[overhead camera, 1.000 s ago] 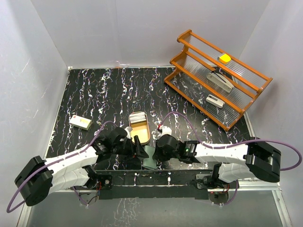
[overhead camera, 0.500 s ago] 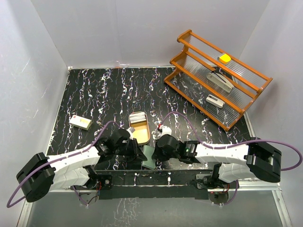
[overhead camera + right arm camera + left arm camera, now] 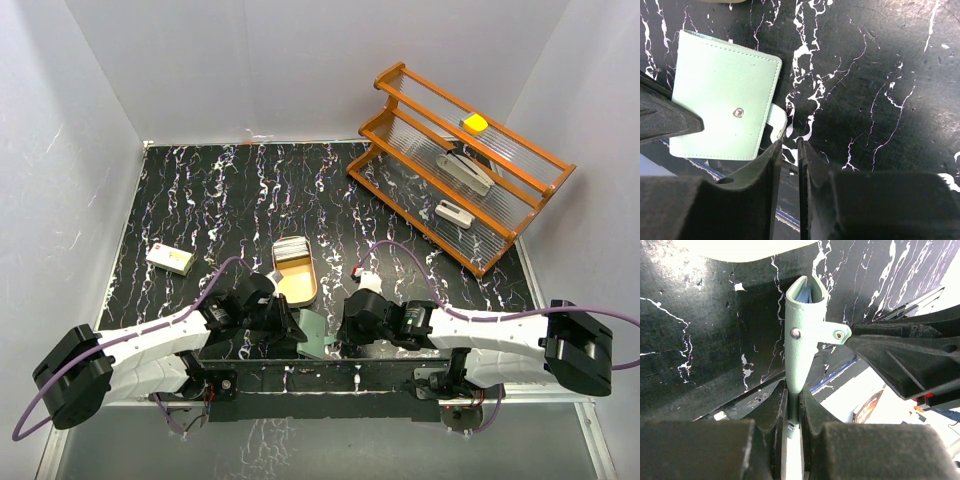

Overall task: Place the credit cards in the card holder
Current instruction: Open the card holder at the center of the board.

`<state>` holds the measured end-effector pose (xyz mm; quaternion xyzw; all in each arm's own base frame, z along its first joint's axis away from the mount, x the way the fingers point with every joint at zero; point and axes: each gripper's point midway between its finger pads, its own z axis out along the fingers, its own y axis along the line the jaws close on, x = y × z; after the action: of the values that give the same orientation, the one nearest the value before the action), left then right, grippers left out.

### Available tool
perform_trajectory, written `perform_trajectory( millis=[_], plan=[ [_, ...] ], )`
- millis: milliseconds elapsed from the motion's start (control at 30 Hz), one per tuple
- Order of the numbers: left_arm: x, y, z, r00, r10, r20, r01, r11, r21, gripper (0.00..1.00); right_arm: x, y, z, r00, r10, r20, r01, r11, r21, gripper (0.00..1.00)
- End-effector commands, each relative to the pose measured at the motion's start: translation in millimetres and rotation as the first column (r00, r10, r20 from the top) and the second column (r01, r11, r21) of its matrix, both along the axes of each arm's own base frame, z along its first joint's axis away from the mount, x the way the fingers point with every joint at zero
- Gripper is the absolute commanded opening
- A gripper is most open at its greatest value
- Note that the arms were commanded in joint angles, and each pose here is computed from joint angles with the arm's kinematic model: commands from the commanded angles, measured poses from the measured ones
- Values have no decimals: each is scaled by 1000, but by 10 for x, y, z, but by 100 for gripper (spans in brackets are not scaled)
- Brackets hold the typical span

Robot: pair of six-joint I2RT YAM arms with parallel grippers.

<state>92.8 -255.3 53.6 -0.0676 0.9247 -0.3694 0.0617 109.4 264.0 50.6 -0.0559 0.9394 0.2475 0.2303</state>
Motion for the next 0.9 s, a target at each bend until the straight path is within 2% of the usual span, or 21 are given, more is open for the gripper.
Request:
perform_trajectory(
  millis=[0,267,533,667,867],
  plan=[
    [21,-18,79,1000,-6,23,6,1000,-10,0,-9,126,108,1000,-9,-16,10,997,79,22],
    [40,-33,94,1000,-9,22,9,1000,0,0,-12,339,182,999,-12,-48,20,985,169,39],
    [23,-28,89,1000,-13,22,13,1000,-5,0,6,501,177,998,7,-68,4,986,168,46],
    [5,-18,85,1000,-15,19,15,1000,-5,0,49,437,77,997,-27,-71,35,994,102,46],
    [-15,9,74,1000,-12,19,12,1000,-5,0,124,291,47,997,-67,-31,68,997,37,33]
  ],
)
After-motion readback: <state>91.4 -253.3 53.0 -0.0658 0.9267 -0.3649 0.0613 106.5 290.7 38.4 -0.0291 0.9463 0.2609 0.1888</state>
